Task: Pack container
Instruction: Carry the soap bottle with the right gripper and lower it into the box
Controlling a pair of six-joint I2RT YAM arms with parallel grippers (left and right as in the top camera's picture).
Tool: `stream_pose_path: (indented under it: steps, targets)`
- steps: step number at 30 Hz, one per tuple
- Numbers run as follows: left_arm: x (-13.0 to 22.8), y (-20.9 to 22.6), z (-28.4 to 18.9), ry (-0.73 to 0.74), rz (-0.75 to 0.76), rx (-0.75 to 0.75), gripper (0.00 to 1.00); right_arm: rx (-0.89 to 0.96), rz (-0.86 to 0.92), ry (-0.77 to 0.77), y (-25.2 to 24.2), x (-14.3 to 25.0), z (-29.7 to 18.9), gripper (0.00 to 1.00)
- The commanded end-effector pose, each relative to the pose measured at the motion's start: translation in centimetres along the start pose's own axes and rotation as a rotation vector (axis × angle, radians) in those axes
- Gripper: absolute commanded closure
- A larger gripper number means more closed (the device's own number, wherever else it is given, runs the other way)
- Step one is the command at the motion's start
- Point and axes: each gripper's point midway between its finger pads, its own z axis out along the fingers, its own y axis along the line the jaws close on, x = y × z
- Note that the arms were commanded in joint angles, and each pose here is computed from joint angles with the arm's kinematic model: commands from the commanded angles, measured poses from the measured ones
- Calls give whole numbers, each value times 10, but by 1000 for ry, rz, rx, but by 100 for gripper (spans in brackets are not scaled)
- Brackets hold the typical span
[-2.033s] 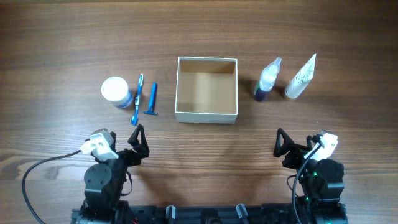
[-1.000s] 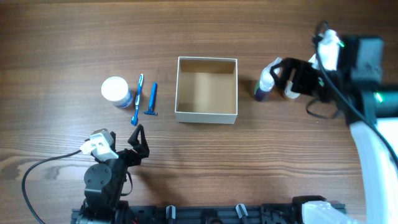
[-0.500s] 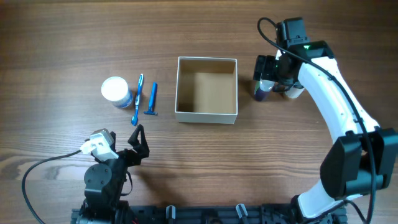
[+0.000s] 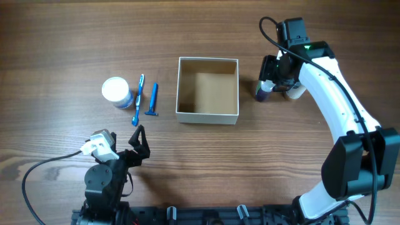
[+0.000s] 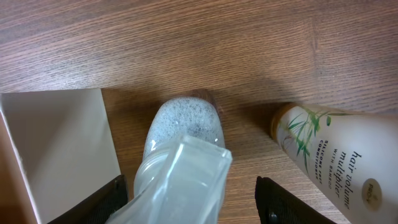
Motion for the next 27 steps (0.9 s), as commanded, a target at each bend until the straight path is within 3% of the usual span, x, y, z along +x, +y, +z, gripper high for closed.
stream_pose_path:
  steps: [1, 3, 5, 7, 11, 17, 20, 23, 27]
  targets:
    - [-1, 0, 0, -8, 10, 1, 0, -30, -16, 35, 11, 2, 12, 35]
    - [-1, 0, 0, -8, 10, 1, 0, -37, -23, 48, 12, 4, 15, 38]
    - [-1, 0, 0, -8, 10, 1, 0, -16, -20, 41, 8, 2, 16, 54]
    - [-1, 0, 0, -8, 10, 1, 0, -17, -22, 38, 9, 2, 15, 64]
    - [-1, 0, 0, -8, 10, 1, 0, -20, -23, -1, 8, -5, -6, 70]
    - [-1, 0, 0, -8, 10, 1, 0, -124, -212, -226, 54, -8, -133, 83]
    - [-1, 0, 0, -8, 10, 1, 0, -180, -296, -344, 80, 5, -182, 82]
    - [-1, 0, 0, -8, 10, 1, 0, -237, -379, -348, 111, 25, -190, 83]
    - [-1, 0, 0, -8, 10, 1, 0, -224, -386, -259, 138, 32, -143, 88]
